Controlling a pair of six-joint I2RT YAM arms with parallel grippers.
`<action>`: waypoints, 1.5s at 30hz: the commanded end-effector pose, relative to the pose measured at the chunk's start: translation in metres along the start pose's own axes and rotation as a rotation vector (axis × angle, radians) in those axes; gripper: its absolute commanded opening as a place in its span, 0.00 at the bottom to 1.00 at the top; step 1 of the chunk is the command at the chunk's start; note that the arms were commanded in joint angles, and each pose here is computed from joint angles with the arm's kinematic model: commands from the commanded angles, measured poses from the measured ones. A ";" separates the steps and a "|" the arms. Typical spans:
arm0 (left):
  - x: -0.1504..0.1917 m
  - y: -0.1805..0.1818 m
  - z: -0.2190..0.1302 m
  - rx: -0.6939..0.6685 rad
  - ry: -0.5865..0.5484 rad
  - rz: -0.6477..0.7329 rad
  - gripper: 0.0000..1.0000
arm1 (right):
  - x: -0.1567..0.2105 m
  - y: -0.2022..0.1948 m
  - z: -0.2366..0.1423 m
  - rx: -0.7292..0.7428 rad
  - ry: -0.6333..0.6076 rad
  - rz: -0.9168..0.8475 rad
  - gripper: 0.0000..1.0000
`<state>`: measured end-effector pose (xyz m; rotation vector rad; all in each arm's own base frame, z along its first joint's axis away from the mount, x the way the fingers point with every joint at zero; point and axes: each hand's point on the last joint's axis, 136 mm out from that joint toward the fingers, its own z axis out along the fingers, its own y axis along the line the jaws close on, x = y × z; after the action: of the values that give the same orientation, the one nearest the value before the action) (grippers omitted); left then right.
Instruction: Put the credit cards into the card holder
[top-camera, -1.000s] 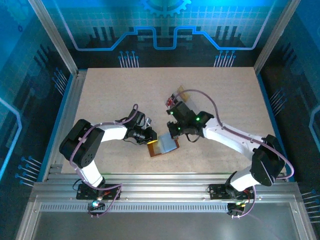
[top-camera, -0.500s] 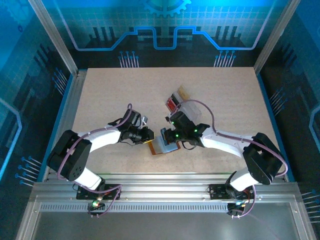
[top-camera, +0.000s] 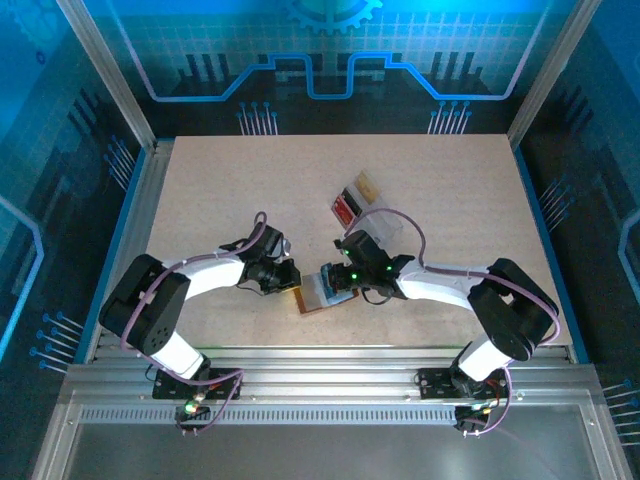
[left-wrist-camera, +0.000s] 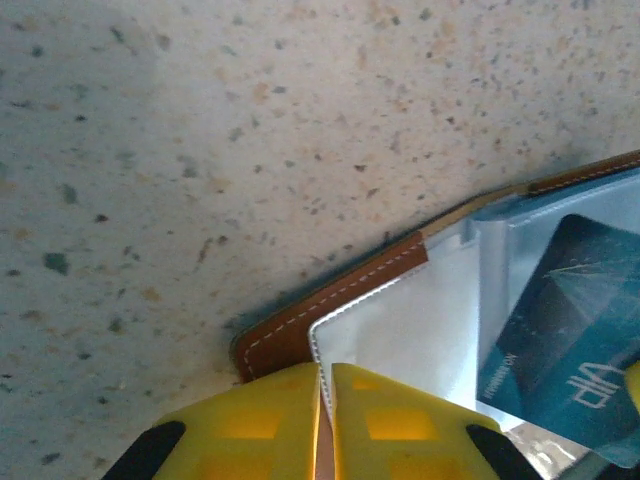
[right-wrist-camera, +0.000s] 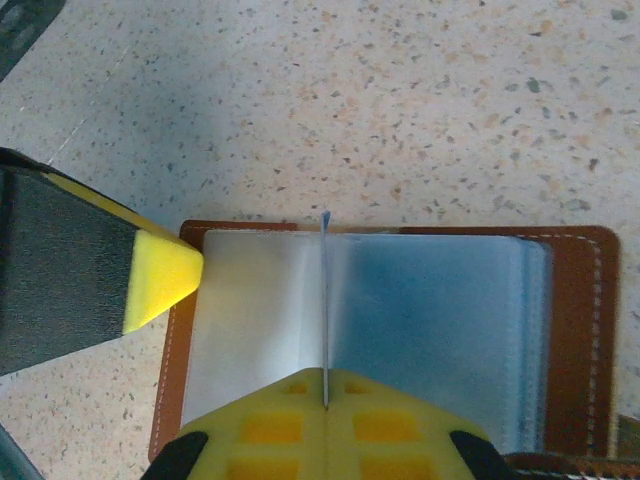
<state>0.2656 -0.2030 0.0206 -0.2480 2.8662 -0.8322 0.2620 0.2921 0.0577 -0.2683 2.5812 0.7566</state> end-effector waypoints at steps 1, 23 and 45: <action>0.000 0.016 0.003 -0.086 0.007 0.017 0.12 | 0.002 -0.007 0.008 -0.030 0.015 0.068 0.00; 0.001 0.028 0.017 -0.131 0.040 0.004 0.09 | 0.009 -0.018 0.023 -0.130 0.031 0.213 0.00; 0.001 0.031 0.021 -0.142 0.047 -0.003 0.09 | 0.051 -0.023 0.028 -0.121 0.148 0.230 0.00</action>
<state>0.2762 -0.2034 0.0125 -0.2287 2.8882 -0.7766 0.2643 0.2946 0.0306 -0.0588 2.5979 1.0624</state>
